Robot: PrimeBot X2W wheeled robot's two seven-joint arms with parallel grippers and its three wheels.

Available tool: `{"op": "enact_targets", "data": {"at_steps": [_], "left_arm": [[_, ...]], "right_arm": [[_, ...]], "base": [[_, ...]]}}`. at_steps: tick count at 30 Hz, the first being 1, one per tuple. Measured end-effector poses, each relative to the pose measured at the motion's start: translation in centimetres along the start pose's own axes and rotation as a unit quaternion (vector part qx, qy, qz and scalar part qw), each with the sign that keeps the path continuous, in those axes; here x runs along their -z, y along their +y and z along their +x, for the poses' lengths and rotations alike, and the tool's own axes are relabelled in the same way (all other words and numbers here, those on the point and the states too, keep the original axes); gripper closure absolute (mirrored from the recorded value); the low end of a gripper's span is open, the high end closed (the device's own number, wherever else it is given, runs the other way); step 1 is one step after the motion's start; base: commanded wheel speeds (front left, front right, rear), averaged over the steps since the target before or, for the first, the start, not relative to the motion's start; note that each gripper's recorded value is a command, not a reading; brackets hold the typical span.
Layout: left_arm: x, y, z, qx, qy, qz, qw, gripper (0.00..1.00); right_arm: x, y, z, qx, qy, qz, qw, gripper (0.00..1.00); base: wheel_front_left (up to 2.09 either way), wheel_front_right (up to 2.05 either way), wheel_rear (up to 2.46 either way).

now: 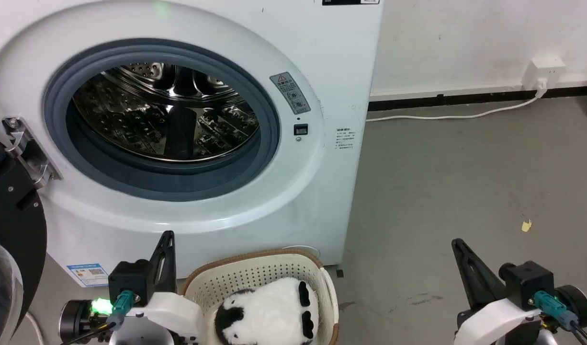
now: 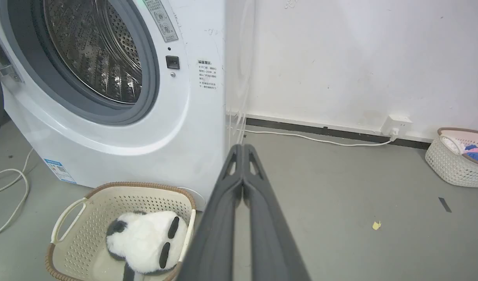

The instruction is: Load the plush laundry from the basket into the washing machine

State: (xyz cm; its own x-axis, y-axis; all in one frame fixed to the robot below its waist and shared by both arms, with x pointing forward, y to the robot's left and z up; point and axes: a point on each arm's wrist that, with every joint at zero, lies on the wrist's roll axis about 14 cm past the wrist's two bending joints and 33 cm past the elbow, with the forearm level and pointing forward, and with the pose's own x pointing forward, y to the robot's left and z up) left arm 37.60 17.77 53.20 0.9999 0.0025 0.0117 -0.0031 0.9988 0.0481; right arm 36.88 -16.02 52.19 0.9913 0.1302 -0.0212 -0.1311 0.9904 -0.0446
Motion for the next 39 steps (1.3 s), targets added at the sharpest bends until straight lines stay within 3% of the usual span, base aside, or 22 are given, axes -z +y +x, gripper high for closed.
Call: {"op": "enact_targets", "data": {"at_steps": [39], "left_arm": [[0.00, -0.01, 0.00, 0.000, 0.000, 0.000, 1.000, 1.00]], "right_arm": [[0.00, 0.00, 0.00, 0.000, 0.000, 0.000, 1.000, 1.00]], "base": [[0.00, 0.00, 0.00]]}}
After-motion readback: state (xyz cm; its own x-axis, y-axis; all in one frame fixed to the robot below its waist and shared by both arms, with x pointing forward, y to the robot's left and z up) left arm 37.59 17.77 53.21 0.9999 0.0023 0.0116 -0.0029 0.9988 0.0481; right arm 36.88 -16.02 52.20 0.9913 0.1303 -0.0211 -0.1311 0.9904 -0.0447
